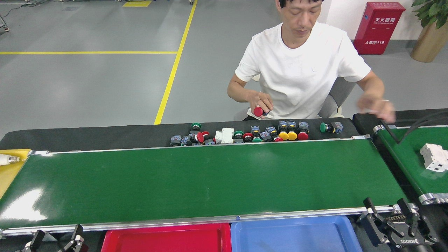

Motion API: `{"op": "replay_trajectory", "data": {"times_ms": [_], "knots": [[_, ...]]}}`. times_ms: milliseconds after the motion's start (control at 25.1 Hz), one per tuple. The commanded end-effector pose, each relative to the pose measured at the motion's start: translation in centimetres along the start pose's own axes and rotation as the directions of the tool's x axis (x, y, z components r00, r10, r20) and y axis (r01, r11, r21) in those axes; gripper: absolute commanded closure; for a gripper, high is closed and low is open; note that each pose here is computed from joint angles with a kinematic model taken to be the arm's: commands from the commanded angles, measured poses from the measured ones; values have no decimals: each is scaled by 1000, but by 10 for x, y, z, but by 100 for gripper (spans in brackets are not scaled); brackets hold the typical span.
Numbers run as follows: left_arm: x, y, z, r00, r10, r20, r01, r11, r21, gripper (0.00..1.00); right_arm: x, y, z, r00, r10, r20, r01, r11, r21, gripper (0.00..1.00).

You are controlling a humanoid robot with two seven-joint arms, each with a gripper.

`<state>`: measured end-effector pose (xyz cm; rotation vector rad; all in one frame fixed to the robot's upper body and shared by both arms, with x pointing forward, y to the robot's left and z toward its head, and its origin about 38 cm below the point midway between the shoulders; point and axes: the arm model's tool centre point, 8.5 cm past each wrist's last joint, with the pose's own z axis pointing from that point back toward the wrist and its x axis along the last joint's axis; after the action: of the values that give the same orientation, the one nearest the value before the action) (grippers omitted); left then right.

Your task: Pick switch part from conveyor to tray

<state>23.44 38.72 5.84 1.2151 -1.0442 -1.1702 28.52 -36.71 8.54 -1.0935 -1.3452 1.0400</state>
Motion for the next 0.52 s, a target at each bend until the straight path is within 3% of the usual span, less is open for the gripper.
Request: {"op": "replay_trajectory", "data": {"times_ms": [0,478], "knots": [[-4,9,-2,1000,-14,3,13,999,29,0,0,-7,-2,1000,4,12,-3,1000,-22,0],[0,6,0,1000,0,17,0,1000,30,0,-1,-4,-1,1000,2,1,-2,1000,-8,0]]}}
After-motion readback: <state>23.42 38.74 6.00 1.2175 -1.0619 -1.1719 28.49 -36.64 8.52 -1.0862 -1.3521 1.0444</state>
